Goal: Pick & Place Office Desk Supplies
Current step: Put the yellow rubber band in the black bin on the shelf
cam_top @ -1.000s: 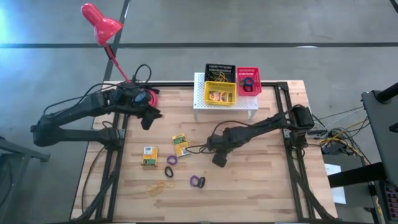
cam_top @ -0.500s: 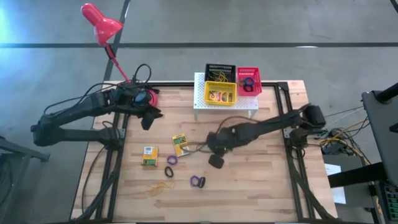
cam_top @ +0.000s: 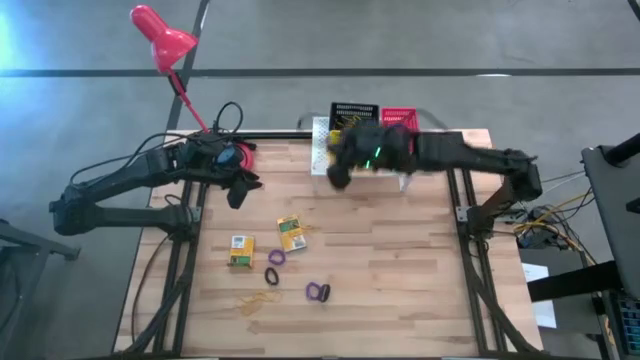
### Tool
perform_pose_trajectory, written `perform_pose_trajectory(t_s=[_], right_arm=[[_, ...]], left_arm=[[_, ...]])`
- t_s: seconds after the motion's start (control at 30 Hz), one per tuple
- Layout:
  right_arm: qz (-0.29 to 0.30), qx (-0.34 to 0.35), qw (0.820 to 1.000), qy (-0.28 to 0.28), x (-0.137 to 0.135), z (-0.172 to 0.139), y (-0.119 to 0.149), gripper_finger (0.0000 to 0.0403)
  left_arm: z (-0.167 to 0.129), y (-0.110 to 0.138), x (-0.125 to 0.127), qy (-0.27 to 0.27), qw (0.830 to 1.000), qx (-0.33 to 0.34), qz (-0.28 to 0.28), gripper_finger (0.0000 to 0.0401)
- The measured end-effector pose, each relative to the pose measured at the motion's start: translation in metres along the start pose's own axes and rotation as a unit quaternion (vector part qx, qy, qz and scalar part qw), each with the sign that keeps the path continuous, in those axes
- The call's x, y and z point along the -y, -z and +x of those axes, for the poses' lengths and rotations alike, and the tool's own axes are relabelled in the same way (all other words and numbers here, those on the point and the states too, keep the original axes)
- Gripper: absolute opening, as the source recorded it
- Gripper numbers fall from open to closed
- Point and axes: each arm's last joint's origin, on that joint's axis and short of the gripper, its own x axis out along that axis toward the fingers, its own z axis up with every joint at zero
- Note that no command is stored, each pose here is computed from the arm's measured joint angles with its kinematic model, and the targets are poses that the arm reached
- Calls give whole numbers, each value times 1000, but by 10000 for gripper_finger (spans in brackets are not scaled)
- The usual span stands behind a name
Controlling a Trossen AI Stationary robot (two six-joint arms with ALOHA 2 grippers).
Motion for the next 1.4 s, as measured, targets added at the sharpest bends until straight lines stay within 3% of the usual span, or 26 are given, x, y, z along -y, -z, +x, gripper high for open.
perform_pose_trajectory(t_s=[0.13, 0.3, 0.47, 0.77, 0.97, 1.1, 1.27, 1.4], right_arm=[[-12, 36, 998, 55, 43, 4, -33, 8], [-7, 36, 991, 126, 96, 12, -46, 8], [4, -10, 984, 179, 134, 23, -36, 8], [21, -73, 973, 218, 168, 45, -4, 21], [64, -86, 980, 165, 171, 49, 2, 92], [67, -61, 984, 151, 164, 38, -6, 139], [75, -32, 989, 121, 142, 20, -12, 168], [51, -35, 995, 73, 106, 13, -6, 172]], left_arm=[[0, -1, 0, 2, 1000, 6, 1, 138], [0, -2, 1, 4, 1000, 13, 2, 138], [0, -2, 1, 3, 1000, 13, 1, 138], [0, -2, 1, 3, 1000, 12, 1, 138], [0, -2, 1, 3, 1000, 12, 1, 138], [0, -2, 1, 3, 1000, 12, 1, 138], [1, -1, 0, 2, 1000, 9, 1, 138], [3, 0, 0, 2, 1000, 7, 18, 138]])
